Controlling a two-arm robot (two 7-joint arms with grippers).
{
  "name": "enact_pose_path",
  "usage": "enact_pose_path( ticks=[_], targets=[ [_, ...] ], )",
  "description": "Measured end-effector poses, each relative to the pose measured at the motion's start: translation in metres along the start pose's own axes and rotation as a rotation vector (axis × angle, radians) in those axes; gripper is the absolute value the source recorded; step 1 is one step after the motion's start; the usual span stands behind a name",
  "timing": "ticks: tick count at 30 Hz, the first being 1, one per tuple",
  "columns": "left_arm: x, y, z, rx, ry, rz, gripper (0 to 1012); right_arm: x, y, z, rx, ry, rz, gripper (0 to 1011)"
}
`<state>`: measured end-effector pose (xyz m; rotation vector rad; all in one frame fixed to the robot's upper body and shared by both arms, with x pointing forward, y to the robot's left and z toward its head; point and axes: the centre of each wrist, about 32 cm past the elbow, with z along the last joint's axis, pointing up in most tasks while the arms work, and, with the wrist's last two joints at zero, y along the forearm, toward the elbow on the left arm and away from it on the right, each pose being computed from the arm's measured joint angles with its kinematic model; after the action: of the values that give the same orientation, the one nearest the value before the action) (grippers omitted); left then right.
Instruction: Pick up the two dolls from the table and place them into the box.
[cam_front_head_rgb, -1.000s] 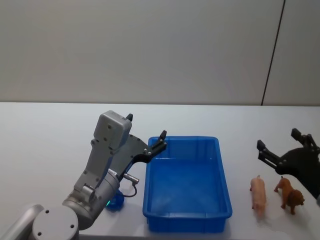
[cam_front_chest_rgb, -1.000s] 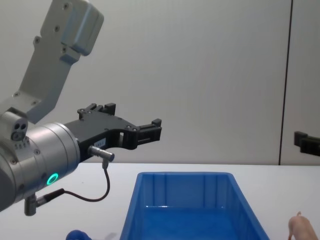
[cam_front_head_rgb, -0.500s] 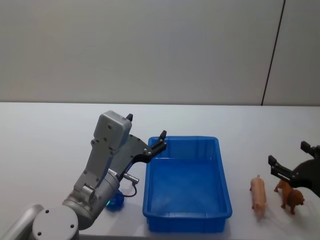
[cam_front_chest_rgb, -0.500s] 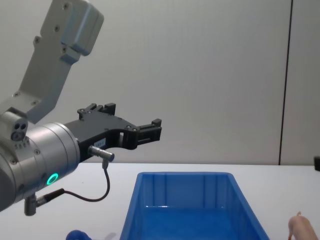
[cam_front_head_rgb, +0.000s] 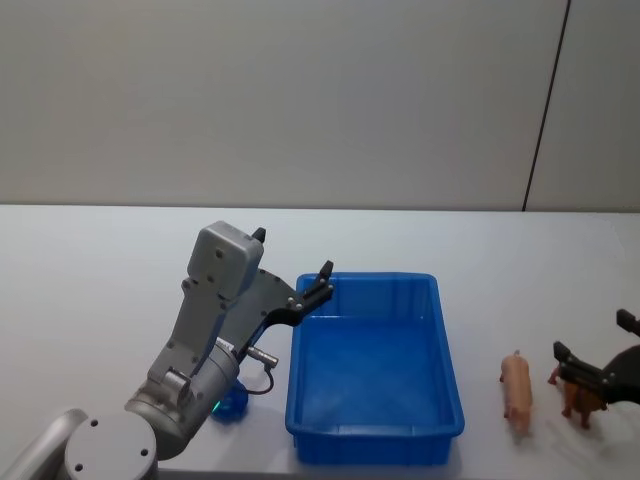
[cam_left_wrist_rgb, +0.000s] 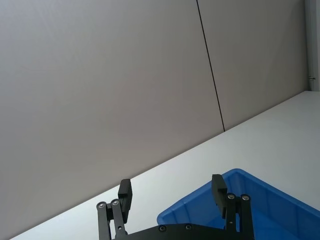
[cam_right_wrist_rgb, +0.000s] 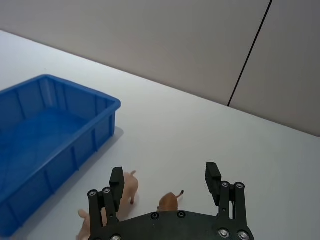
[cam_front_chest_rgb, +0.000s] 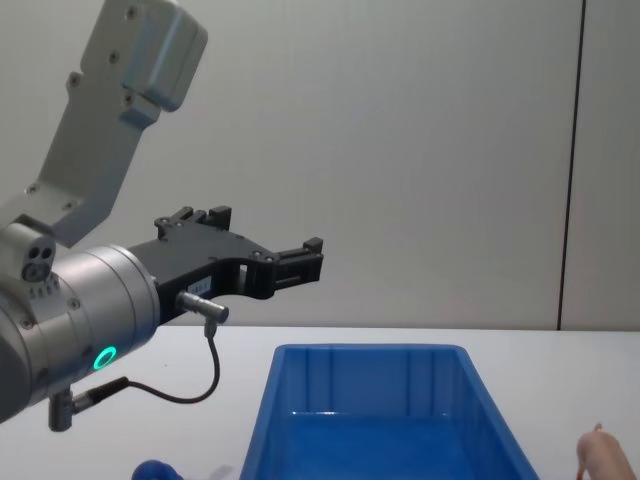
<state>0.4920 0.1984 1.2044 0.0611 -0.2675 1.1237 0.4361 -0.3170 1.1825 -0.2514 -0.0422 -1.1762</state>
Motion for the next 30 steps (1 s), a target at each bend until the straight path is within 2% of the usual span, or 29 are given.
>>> enact_pose_path(
  ticks=[14, 27, 30],
  targets=[
    [0.0000, 0.0000, 0.0000, 0.000, 0.000, 0.000, 1001, 0.006, -0.003, -0.012, -0.095, -0.041, 0.009, 1001],
    [0.0000, 0.0000, 0.0000, 0.000, 0.000, 0.000, 1001, 0.006, 0.001, -0.023, -0.165, -0.056, 0.040, 1001],
    [0.0000, 0.0000, 0.0000, 0.000, 0.000, 0.000, 1001, 0.006, 0.003, -0.024, -0.174, -0.057, 0.045, 970]
  ],
)
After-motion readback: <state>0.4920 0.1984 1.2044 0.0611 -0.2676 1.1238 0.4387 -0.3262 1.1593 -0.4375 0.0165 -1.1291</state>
